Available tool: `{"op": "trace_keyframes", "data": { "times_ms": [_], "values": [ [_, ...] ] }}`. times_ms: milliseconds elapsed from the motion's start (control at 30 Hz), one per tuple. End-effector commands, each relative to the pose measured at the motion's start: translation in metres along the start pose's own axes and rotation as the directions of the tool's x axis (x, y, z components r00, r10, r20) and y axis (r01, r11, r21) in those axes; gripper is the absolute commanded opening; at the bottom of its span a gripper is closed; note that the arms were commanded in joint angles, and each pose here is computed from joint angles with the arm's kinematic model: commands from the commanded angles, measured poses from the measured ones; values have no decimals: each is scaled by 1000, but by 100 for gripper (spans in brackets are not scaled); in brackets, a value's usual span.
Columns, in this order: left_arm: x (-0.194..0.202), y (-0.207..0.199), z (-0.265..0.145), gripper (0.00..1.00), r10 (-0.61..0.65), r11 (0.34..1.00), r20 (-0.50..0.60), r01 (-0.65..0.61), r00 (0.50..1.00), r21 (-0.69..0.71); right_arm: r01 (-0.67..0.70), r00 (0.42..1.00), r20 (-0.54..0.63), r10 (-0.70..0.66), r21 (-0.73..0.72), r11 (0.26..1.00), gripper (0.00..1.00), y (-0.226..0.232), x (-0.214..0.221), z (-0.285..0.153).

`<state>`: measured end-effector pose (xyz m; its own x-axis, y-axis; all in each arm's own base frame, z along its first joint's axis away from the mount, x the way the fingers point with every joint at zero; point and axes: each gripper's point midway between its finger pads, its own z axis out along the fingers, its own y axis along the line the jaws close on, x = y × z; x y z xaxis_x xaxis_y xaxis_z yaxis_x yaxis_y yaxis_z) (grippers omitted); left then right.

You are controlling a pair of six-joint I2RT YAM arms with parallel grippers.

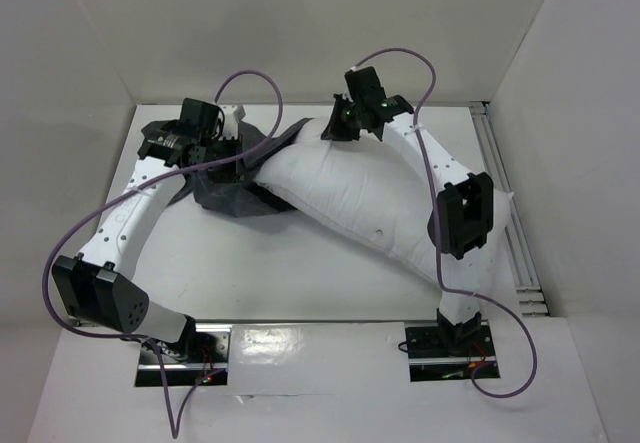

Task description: Put the pillow into the pillowcase

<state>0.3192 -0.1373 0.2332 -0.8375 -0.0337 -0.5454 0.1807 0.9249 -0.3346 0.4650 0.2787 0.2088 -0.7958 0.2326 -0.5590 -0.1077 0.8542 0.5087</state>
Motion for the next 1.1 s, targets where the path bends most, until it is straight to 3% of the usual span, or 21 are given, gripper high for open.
{"op": "trace_keyframes", "data": {
  "times_ms": [0,167,333,433,567,633,667,700,767,833,900,933,967,1000,1067],
  "values": [
    [-1,-9,-20,0,47,998,24,-48,999,27,-31,981,193,34,-18,999,0,4,-63,-9],
    [-31,-22,-35,0,32,998,114,-38,993,48,105,989,90,-117,129,986,0,3,-16,22],
    [-61,-44,-40,0,55,989,143,-73,988,130,147,978,92,-185,323,935,0,-20,3,41],
    [-65,-48,-36,0,54,986,129,-73,990,150,211,967,58,-246,354,911,0,-12,20,45],
    [-59,-53,-14,0,50,980,58,-60,997,191,311,942,39,-334,278,909,0,25,53,41],
    [-51,-53,-4,20,51,977,11,-52,999,208,321,938,67,-339,199,926,0,38,61,34],
    [-46,-51,7,50,57,975,-29,-50,998,216,306,943,80,-322,169,937,0,41,65,31],
    [-43,-49,11,62,52,977,-51,-40,997,211,307,944,75,-320,148,940,0,42,69,32],
    [-42,-41,18,77,50,985,-77,-37,996,170,289,954,52,-296,121,950,0,41,80,37],
    [-51,-34,19,83,29,991,-63,-20,998,135,285,957,27,-290,113,952,0,35,85,40],
    [-62,-24,19,79,-9,995,-34,12,999,99,270,962,20,-273,99,958,0,34,85,40],
    [-69,-20,17,72,-21,996,-8,22,1000,85,270,962,17,-273,90,959,0,34,87,42],
    [-73,-18,18,52,-19,997,8,18,1000,73,266,964,2,-267,90,960,0,28,90,43],
    [-73,-10,23,43,-34,999,8,34,999,31,256,966,11,-258,75,964,0,32,88,44],
    [-87,-8,22,37,-33,999,61,33,998,11,249,968,7,-250,73,966,0,27,88,46]
  ]
}}
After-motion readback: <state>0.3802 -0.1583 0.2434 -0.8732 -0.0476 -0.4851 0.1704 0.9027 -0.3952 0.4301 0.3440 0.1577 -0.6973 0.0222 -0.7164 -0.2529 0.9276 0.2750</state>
